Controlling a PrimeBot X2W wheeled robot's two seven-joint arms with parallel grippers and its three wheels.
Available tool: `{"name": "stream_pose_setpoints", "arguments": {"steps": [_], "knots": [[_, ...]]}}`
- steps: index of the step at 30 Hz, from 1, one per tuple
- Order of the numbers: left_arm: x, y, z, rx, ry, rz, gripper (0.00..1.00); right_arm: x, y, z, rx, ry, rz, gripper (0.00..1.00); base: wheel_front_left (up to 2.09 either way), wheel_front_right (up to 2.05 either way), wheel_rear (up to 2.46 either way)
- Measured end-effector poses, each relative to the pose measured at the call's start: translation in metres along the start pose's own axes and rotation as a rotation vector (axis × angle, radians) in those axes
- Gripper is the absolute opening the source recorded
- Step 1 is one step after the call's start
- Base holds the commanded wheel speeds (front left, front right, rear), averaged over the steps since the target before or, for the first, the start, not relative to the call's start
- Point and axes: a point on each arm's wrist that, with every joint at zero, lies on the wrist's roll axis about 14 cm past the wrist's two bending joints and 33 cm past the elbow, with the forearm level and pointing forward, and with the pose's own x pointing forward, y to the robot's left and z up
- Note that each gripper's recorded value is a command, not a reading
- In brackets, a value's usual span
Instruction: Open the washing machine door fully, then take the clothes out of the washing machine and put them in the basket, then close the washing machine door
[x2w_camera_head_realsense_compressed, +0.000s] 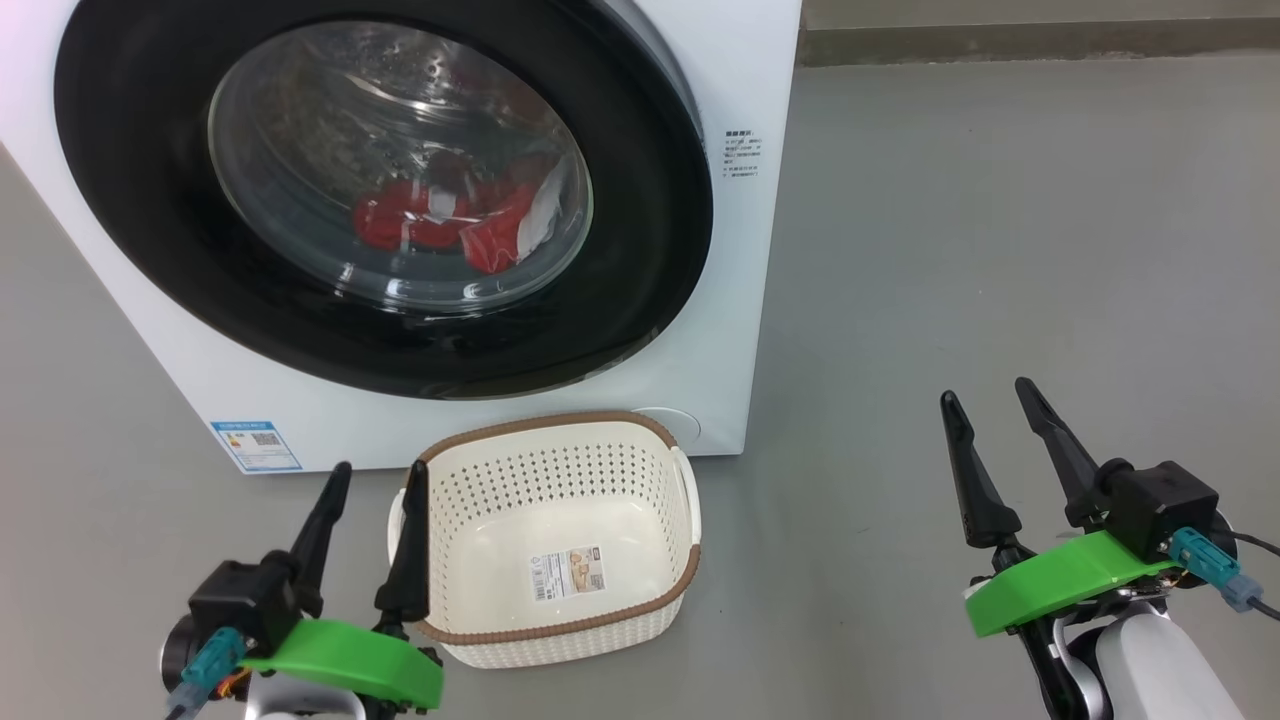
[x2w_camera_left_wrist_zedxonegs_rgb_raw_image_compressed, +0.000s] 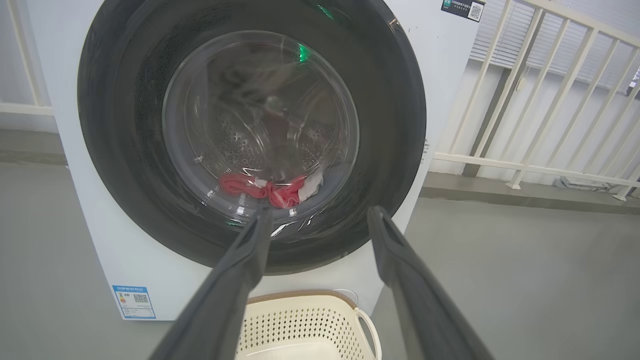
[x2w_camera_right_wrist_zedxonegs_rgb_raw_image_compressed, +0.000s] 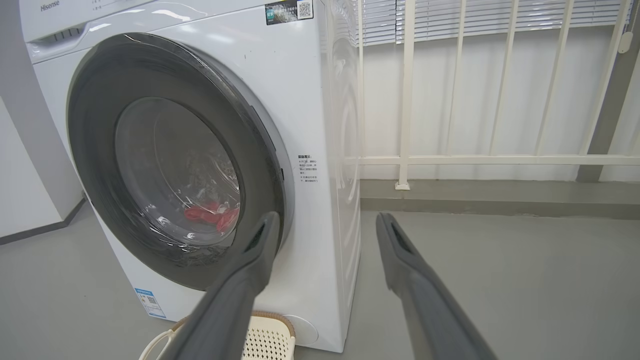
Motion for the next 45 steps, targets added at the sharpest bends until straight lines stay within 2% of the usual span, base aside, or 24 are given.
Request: {"name": "stream_pose_setpoints", "arguments": {"steps": [9, 27, 28, 29, 31, 32, 42, 44, 45], "knots": [[0.003, -0.005, 0.006, 0.097, -0.026, -0.028, 1.0, 0.003, 0.006, 0.005, -0.076, -0.021, 0.028, 1.0, 0.0, 0.0, 0.0], [0.004, -0.003, 0.003, 0.1, -0.018, -0.026, 1.0, 0.005, 0.005, 0.002, -0.091, -0.018, 0.029, 1.0, 0.0, 0.0, 0.0], [0.004, -0.002, 0.004, 0.1, -0.019, -0.025, 1.0, 0.006, 0.006, 0.002, -0.088, -0.017, 0.031, 0.96, 0.0, 0.0, 0.0], [0.004, -0.001, 0.004, 0.101, -0.02, -0.023, 1.0, 0.006, 0.007, 0.001, -0.084, -0.015, 0.032, 0.55, 0.0, 0.0, 0.0], [0.004, 0.0, 0.004, 0.1, -0.021, -0.02, 1.0, 0.008, 0.007, -0.002, -0.062, -0.01, 0.032, 0.22, 0.0, 0.0, 0.0], [0.005, 0.0, 0.004, 0.101, -0.023, -0.02, 1.0, 0.009, 0.007, -0.003, -0.046, -0.008, 0.03, 0.0, 0.0, 0.0, 0.0], [0.023, 0.008, 0.005, 0.088, -0.039, -0.011, 1.0, 0.057, 0.009, 0.015, 0.156, -0.09, 0.035, 0.0, 0.0, 0.0, 0.0], [0.029, 0.009, 0.007, 0.088, -0.049, -0.013, 1.0, 0.068, 0.008, 0.019, 0.222, -0.109, 0.033, 0.0, 0.0, 0.0, 0.0], [0.034, 0.01, 0.009, 0.09, -0.06, -0.011, 1.0, 0.08, 0.007, 0.021, 0.302, -0.124, 0.03, 0.0, 0.0, 0.0, 0.0]]}}
